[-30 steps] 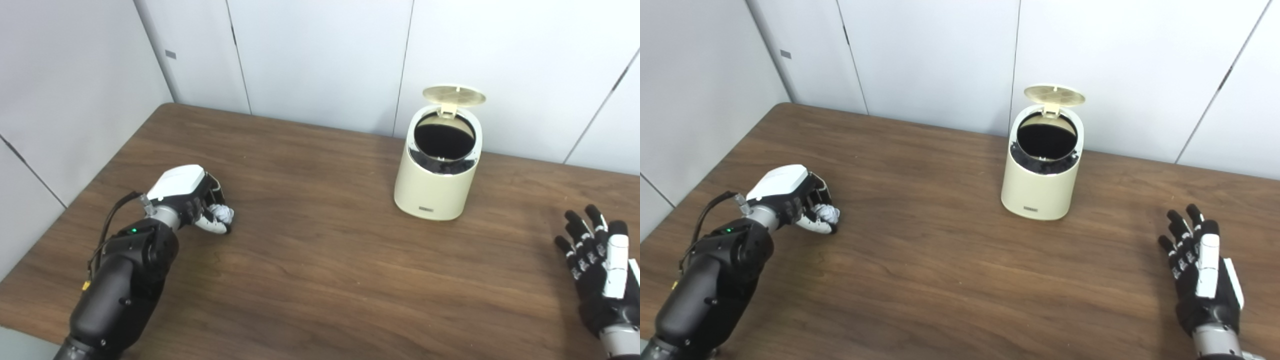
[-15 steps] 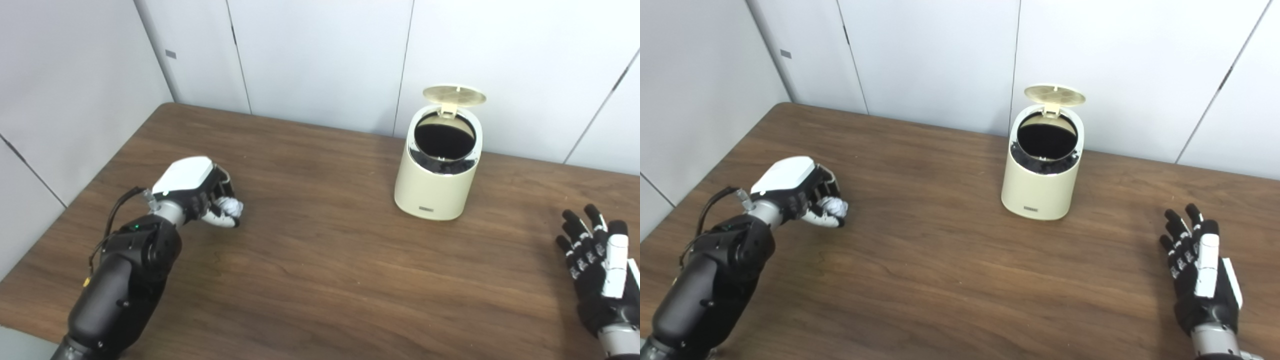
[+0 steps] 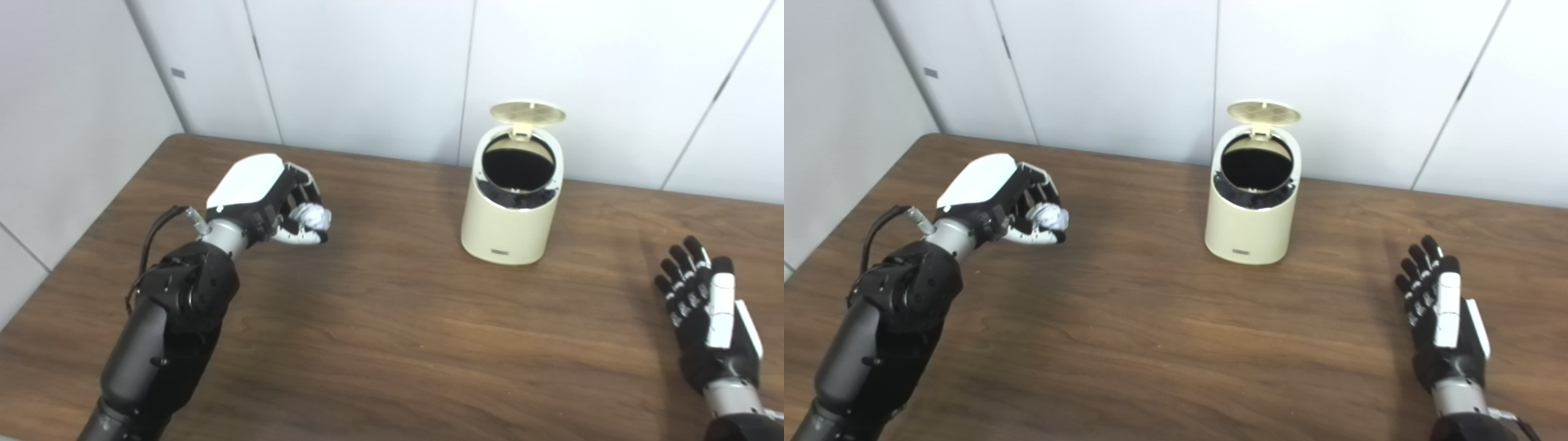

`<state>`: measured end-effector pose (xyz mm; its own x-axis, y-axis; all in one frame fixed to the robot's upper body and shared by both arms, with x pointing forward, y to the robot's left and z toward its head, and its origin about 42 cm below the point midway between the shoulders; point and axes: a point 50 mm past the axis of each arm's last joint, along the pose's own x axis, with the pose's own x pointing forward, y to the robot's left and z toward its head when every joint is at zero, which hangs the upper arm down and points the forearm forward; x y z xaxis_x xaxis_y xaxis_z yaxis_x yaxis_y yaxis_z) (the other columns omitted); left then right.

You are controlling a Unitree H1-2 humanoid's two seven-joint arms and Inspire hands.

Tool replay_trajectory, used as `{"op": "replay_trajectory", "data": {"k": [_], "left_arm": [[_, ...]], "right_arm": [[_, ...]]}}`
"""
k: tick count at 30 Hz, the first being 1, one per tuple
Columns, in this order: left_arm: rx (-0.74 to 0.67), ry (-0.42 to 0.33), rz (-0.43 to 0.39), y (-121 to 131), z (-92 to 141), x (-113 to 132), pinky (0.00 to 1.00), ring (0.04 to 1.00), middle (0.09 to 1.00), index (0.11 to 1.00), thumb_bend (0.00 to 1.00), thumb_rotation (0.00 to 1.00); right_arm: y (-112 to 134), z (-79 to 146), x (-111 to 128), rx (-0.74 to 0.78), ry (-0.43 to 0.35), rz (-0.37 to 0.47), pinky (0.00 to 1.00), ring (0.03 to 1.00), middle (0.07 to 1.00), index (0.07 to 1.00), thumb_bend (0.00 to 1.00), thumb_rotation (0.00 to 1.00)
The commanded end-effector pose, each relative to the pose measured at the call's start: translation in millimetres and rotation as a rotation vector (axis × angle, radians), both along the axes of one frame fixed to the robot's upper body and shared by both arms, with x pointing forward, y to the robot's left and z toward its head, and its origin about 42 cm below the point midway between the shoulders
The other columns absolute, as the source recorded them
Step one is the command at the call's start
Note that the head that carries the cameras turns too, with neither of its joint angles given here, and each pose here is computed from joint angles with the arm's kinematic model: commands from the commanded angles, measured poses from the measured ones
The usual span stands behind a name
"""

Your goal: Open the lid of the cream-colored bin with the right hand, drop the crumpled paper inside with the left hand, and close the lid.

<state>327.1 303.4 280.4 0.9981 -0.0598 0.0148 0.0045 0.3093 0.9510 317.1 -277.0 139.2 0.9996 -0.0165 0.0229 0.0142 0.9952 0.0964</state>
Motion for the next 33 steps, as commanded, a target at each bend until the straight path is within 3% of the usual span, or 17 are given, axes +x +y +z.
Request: {"op": "replay_trajectory", "data": {"k": [1,12,14,17,21,22,24,27,33], "left_arm": [[0.025,-0.115,-0.030,-6,27,9,0.35,0.371,0.487,0.502,0.50,0.00],[0.002,-0.177,-0.139,-46,50,28,0.30,0.339,0.438,0.510,0.49,0.00],[-0.005,-0.178,-0.145,-52,53,31,0.31,0.393,0.486,0.482,0.48,0.00],[-0.010,-0.186,-0.157,-67,59,36,0.32,0.393,0.495,0.476,0.47,0.00],[-0.014,-0.204,-0.186,-87,64,42,0.29,0.358,0.450,0.525,0.46,0.00],[-0.005,-0.208,-0.194,-93,65,43,0.37,0.365,0.459,0.519,0.47,0.00],[-0.001,-0.215,-0.207,-101,66,45,0.43,0.380,0.469,0.510,0.47,0.00],[-0.033,-0.231,-0.226,-111,64,47,0.29,0.387,0.494,0.507,0.47,0.00],[-0.046,-0.245,-0.236,-128,64,52,0.30,0.388,0.493,0.498,0.47,0.00]], "right_arm": [[2,15,9,-0.008,-0.086,0.006,1.00,0.979,0.982,0.968,0.57,1.00],[8,10,9,-0.009,-0.100,-0.002,0.99,0.968,0.974,0.949,0.58,1.00],[9,10,9,-0.007,-0.100,-0.002,0.99,0.964,0.974,0.950,0.58,1.00],[10,9,8,-0.006,-0.104,-0.007,0.98,0.961,0.972,0.950,0.58,1.00],[10,8,7,-0.009,-0.110,-0.002,0.99,0.962,0.972,0.952,0.58,1.00],[10,7,7,-0.008,-0.109,-0.003,0.99,0.965,0.973,0.955,0.58,1.00],[10,6,7,-0.005,-0.106,-0.007,0.99,0.964,0.970,0.953,0.58,1.00],[9,4,8,0.000,-0.105,-0.010,0.99,0.964,0.968,0.950,0.59,1.00],[9,2,8,0.000,-0.107,-0.015,0.99,0.961,0.964,0.949,0.59,1.00]]}}
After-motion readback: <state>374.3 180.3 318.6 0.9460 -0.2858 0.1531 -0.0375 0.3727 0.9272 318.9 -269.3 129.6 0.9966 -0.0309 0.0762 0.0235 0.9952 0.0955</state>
